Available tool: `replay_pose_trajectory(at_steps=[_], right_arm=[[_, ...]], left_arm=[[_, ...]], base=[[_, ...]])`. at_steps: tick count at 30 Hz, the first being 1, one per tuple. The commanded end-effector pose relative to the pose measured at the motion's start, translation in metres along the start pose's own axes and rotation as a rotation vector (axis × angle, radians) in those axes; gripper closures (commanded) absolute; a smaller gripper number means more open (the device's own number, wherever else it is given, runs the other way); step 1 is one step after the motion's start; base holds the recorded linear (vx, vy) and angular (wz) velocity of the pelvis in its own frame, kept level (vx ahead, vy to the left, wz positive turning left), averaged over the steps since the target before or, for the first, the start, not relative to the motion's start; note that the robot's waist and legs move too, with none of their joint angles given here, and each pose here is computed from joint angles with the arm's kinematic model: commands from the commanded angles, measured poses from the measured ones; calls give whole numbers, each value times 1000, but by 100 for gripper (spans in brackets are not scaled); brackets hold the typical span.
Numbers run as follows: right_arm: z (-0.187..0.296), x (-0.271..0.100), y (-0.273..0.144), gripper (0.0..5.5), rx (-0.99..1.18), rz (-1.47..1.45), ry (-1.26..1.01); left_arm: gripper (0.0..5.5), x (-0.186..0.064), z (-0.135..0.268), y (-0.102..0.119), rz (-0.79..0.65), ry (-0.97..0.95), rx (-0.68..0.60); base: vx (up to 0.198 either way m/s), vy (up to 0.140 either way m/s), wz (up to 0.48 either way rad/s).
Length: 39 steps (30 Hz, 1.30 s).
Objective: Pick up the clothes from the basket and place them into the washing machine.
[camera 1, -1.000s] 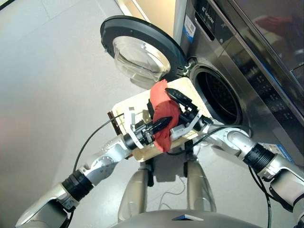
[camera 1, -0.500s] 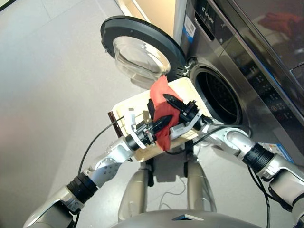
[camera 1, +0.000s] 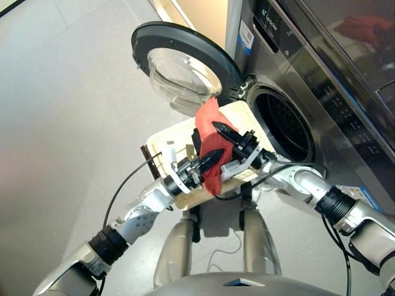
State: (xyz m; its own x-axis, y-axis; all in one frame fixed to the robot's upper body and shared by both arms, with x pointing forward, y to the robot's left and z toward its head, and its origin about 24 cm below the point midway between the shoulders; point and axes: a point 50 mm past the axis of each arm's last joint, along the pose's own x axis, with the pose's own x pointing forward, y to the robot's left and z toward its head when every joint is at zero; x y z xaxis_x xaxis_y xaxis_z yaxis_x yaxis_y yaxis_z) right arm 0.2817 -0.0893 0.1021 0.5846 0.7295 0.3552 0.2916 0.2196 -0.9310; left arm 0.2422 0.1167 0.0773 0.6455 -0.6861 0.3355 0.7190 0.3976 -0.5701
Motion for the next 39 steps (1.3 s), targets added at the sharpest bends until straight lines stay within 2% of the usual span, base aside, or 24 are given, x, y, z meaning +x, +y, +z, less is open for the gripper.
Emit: replay_pose_trajectory(at_steps=[1,4,5,7,8,9,10,11,12,16,19,25,34,39], right_arm=[[-5,8,-33,550,149,-252,85],[-16,-10,-33,550,234,-289,200],[-16,-10,-33,550,234,-289,200],[-25,-19,-35,550,288,-327,272],[-25,-19,-35,550,289,-326,272],[-32,-23,-37,550,330,-353,314],[-32,-24,-37,550,331,-352,315],[-38,-26,-40,550,390,-389,358],[-42,-27,-41,550,419,-421,383],[-53,-28,-52,550,446,-519,431],[-61,-30,-58,550,502,-615,484],[-79,-31,-71,550,475,-719,555],[-107,-12,-100,550,482,-902,596],[-132,-7,-114,550,475,-1013,693]], left_arm=[[0,-9,27,3,119,-188,147],[0,-27,29,14,268,-228,229],[0,-27,29,14,268,-228,230],[0,-43,32,21,381,-233,326],[0,-43,32,21,381,-232,326],[0,-48,38,20,414,-225,430],[0,-48,38,20,415,-224,431],[0,-52,44,19,441,-229,539],[0,-53,48,19,466,-240,587],[0,-56,51,18,527,-287,637],[0,-59,50,19,586,-333,619],[0,-69,47,24,697,-396,566],[0,-62,55,16,711,-483,587],[0,-58,59,11,686,-515,581]], base=[[0,0,0],[0,0,0],[0,0,0],[0,0,0],[0,0,0],[0,0,0],[0,0,0],[0,0,0],[-74,23,51],[-67,-1,12],[-69,-10,17],[-11,-33,37],[-18,-13,11],[0,0,0]])
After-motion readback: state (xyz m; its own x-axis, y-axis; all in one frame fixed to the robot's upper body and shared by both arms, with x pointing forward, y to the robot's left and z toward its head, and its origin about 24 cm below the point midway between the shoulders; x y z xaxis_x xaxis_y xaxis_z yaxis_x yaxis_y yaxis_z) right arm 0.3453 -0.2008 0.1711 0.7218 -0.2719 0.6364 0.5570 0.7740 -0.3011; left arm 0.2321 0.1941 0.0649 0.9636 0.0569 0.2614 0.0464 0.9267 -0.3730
